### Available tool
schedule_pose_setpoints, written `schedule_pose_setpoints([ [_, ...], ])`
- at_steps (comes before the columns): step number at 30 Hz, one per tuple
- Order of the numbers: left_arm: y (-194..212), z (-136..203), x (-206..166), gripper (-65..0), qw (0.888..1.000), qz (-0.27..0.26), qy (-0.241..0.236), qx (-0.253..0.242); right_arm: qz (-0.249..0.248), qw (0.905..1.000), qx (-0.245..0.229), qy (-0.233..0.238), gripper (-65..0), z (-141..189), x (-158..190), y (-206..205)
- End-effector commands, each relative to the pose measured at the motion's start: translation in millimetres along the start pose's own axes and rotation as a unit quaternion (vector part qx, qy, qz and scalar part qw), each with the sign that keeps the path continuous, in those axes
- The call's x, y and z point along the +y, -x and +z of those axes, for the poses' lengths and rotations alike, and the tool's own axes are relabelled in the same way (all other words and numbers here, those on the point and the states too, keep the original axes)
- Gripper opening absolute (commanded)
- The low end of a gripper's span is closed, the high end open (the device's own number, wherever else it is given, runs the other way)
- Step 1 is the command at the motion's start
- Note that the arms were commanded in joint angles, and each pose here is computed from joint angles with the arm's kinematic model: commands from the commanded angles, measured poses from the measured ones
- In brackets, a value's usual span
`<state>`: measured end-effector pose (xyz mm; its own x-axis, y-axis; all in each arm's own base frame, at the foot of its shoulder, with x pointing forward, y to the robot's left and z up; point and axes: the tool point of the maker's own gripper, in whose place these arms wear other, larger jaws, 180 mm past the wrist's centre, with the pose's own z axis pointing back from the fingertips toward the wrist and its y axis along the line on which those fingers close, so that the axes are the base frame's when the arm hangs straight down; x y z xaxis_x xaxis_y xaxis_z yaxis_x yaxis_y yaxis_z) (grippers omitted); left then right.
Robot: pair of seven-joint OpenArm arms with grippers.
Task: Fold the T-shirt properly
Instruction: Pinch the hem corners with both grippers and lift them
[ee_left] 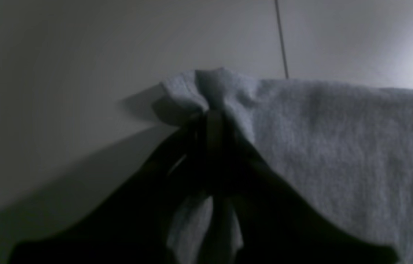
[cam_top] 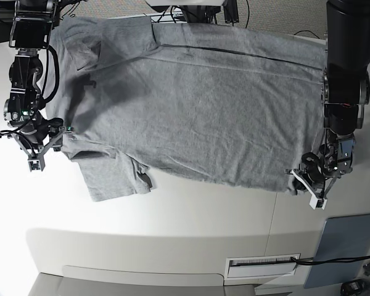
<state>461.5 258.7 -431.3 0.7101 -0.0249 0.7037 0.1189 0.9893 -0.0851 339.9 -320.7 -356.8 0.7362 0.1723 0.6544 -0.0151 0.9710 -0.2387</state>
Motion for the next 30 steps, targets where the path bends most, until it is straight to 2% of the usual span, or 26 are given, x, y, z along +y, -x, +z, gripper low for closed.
schedule_pose_setpoints([
  [1, 3, 1, 5, -65.0, 1.000, -0.009, -0.012, 0.024, 0.010, 0.9994, -0.031, 0.011, -36.0, 4, -11, -20],
  [3, 3, 1, 4, -65.0, 1.000, -0.010, -0.009, 0.024, 0.013, 0.9993, -0.035, -0.003, -36.0, -4, -9, -23],
  [6, 4, 1, -1, -65.0, 1.000, -0.013, 0.004, 0.025, -0.013, 0.9993, -0.027, -0.022, -36.0, -22, -8, -29],
  [16, 8, 0, -5, -65.0, 0.999, -0.013, 0.008, 0.034, -0.026, 0.9961, 0.059, -0.061, -36.0, -78, 18, -55],
  [21, 8, 0, -5, -65.0, 0.999, -0.013, 0.008, 0.034, -0.054, 0.9893, 0.098, -0.094, -36.0, -96, 45, -49],
  [24, 8, 0, -5, -65.0, 0.999, -0.013, 0.008, 0.034, -0.057, 0.9834, 0.119, -0.125, -36.1, -102, 65, -40],
  [30, 9, 0, -5, -65.0, 0.999, -0.013, 0.008, 0.034, -0.060, 0.9727, 0.164, -0.153, -36.1, -104, 91, -16],
])
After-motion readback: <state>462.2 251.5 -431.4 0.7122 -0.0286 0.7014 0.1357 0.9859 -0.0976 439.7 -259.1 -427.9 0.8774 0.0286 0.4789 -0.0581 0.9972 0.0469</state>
